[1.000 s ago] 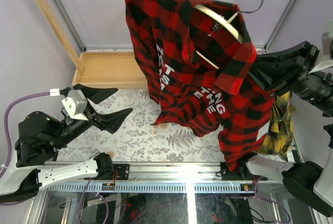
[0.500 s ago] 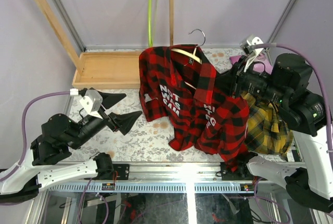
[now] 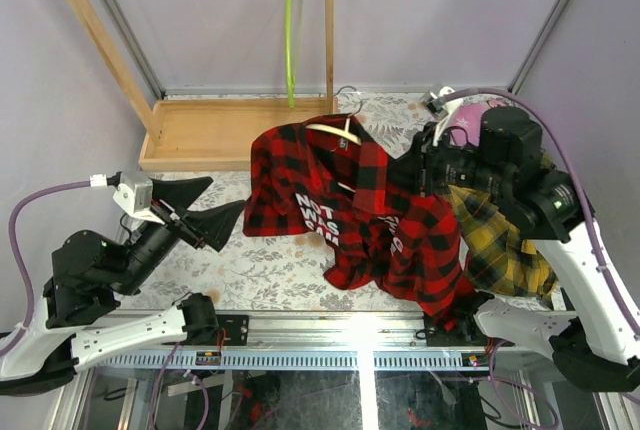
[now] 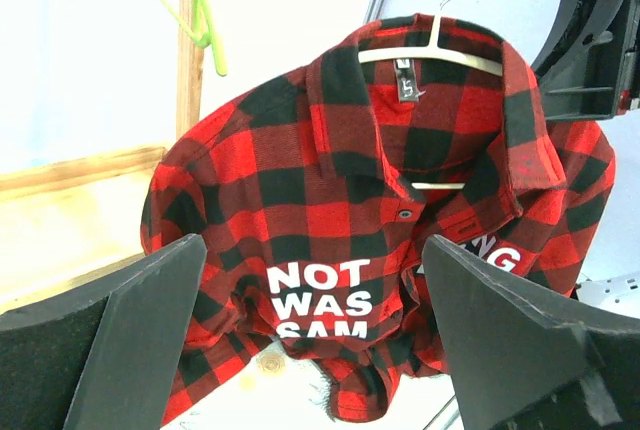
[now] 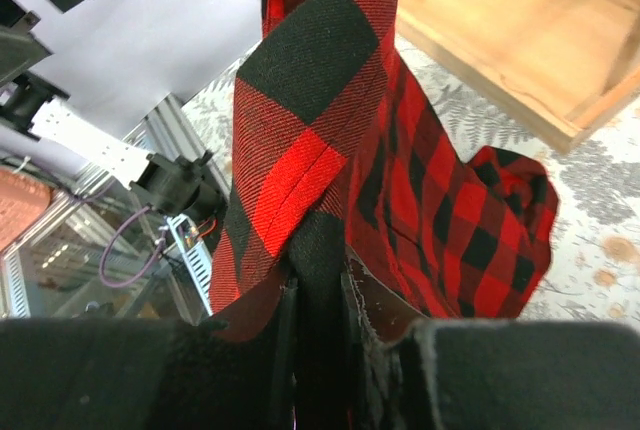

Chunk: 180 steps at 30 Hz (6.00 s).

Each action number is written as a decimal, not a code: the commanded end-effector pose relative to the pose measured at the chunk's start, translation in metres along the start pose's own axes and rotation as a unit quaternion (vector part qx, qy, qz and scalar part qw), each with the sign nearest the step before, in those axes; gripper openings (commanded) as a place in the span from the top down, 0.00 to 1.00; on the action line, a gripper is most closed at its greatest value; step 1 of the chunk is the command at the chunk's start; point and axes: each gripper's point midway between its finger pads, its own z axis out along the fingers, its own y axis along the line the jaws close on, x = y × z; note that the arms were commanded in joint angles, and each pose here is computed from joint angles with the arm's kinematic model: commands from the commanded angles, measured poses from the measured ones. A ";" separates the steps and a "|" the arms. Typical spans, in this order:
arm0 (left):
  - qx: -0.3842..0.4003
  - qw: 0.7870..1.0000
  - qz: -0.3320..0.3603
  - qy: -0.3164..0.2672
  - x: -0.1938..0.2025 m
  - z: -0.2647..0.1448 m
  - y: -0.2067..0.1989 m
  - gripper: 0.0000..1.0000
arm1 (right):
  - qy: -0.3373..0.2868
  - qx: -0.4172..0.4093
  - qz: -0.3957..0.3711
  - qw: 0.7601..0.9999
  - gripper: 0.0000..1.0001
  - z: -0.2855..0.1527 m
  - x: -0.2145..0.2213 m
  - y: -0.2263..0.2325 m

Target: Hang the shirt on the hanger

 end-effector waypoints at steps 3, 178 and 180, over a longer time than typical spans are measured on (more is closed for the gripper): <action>-0.045 0.999 -0.017 0.020 0.014 -0.002 0.015 0.10 | -0.051 -0.042 -0.048 0.997 1.00 0.024 -0.032 0.038; -0.465 0.878 0.070 0.090 -0.050 0.229 0.202 0.69 | 0.131 0.276 0.176 0.936 0.00 0.053 0.256 -0.101; -0.472 0.875 0.067 0.087 -0.057 0.221 0.213 0.82 | 0.136 0.268 0.180 0.936 0.00 0.057 0.259 -0.100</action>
